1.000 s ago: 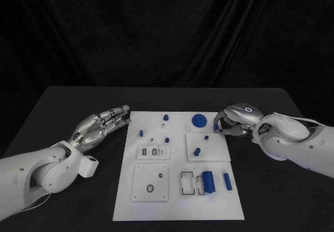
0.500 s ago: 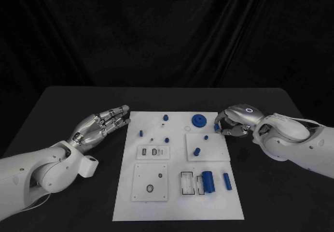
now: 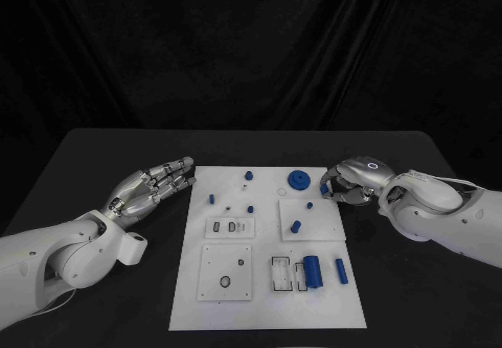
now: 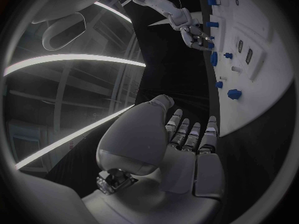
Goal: Assemble the parts on the task board
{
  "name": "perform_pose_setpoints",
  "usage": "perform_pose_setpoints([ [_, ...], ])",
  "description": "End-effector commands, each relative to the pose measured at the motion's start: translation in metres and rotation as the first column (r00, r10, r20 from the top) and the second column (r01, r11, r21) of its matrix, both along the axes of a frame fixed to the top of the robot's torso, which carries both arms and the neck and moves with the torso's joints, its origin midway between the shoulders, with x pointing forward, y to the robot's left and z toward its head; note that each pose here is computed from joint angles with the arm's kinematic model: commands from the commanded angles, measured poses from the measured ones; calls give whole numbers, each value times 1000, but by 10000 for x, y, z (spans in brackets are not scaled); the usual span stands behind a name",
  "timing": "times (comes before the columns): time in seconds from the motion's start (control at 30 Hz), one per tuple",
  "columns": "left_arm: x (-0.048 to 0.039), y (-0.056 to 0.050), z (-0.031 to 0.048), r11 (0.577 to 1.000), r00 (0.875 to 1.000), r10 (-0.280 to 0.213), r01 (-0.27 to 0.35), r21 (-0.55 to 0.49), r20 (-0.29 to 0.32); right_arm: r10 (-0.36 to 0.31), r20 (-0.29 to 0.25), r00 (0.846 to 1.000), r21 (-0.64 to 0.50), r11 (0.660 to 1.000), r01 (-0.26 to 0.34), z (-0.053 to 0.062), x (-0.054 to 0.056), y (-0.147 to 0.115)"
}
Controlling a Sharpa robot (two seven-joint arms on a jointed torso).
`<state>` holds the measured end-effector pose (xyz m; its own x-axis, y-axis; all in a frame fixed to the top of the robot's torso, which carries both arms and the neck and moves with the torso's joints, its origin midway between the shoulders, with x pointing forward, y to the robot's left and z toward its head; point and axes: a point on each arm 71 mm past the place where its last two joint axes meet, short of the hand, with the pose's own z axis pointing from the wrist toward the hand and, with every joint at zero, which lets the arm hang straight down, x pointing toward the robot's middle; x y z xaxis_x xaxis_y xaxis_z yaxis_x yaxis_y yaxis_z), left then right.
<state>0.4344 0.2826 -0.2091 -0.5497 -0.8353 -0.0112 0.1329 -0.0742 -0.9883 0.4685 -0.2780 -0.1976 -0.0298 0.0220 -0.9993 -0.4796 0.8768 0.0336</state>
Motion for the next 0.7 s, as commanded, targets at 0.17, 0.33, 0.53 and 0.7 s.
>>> perform_pose_setpoints([
  [0.17,-36,9,153,992,984,-1,24,-125,179,-26,-12,1000,-27,999,25,-38,-3,-19],
  [0.33,-35,16,151,992,984,1,22,-124,178,-23,-4,1000,-25,999,23,-31,-10,-12],
  [0.53,-38,27,152,992,984,3,20,-123,177,-10,26,1000,2,1000,10,14,-65,-6],
  [0.7,-43,33,153,992,984,5,17,-122,177,0,49,999,25,1000,-2,105,-143,-3],
])
